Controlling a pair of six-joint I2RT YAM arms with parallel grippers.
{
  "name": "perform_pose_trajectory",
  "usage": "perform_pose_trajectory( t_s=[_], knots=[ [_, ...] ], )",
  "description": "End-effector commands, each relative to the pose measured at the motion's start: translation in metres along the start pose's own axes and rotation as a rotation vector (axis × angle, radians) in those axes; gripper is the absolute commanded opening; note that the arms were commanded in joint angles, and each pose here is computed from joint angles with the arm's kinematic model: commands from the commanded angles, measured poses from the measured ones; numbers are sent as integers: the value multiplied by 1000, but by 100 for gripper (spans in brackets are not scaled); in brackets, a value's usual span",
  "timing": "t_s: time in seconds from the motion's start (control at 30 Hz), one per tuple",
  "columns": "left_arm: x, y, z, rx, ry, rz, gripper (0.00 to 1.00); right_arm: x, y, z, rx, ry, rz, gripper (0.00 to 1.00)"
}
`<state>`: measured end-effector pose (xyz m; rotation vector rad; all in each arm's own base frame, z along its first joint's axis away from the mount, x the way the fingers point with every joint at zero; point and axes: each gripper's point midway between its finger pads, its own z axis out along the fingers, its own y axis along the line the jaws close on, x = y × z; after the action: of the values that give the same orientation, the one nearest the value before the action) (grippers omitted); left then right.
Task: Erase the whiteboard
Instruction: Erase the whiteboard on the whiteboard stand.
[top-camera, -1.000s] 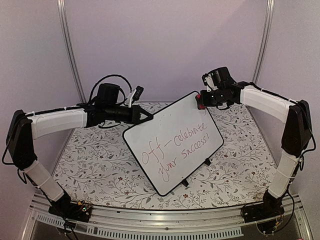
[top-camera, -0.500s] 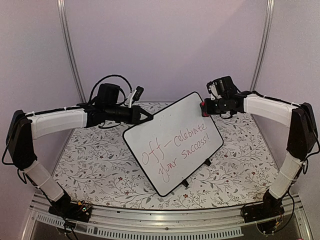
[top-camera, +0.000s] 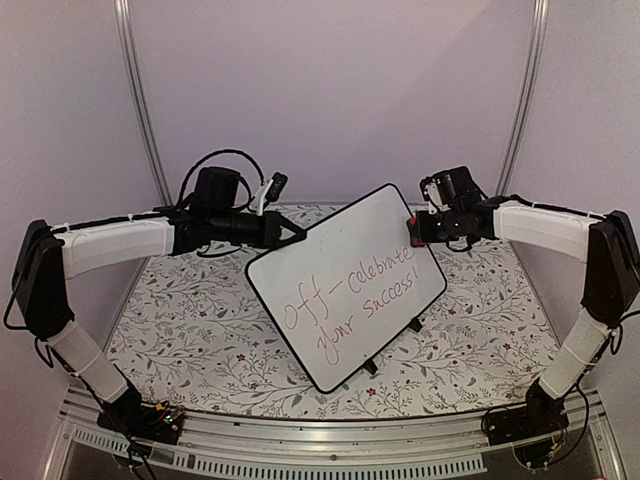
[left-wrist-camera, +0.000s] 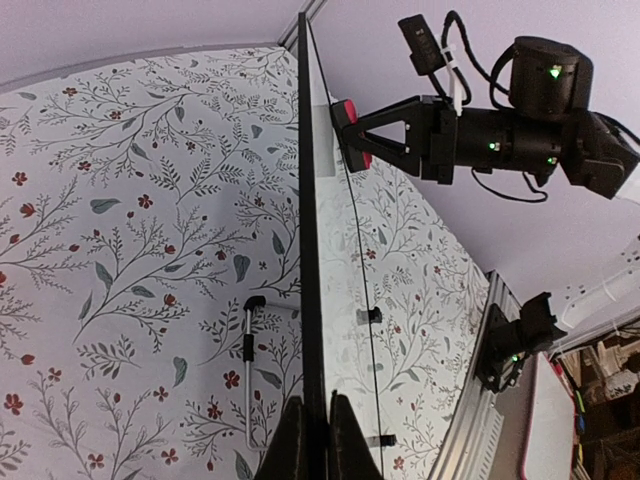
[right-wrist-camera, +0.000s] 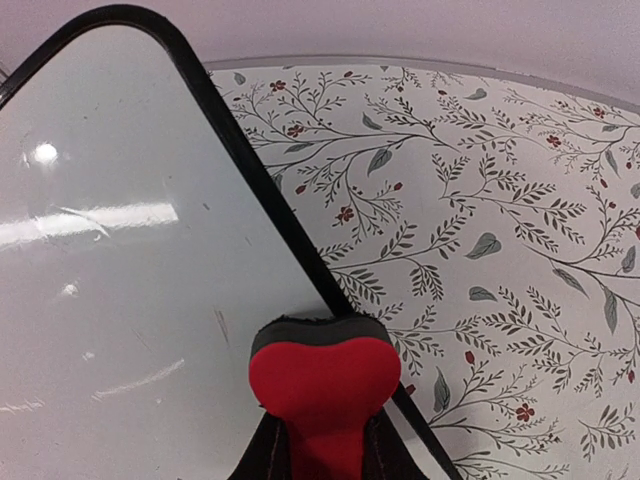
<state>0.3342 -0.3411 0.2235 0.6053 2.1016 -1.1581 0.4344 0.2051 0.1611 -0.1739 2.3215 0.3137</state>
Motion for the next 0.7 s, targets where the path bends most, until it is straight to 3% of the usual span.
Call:
perform_pose_trajectory(
  t_s=[0.0,0.43,0.67],
  knots=[
    [12,-57,0,197,25,198,0,37,-9,7,12,107,-7,16],
    [13,-55,3,196,31,193,0,64,-1,-1,-76,126,-36,16],
    [15,-55,5,196,38,190,0,42,12,-4,-129,83,-48,16]
  ],
)
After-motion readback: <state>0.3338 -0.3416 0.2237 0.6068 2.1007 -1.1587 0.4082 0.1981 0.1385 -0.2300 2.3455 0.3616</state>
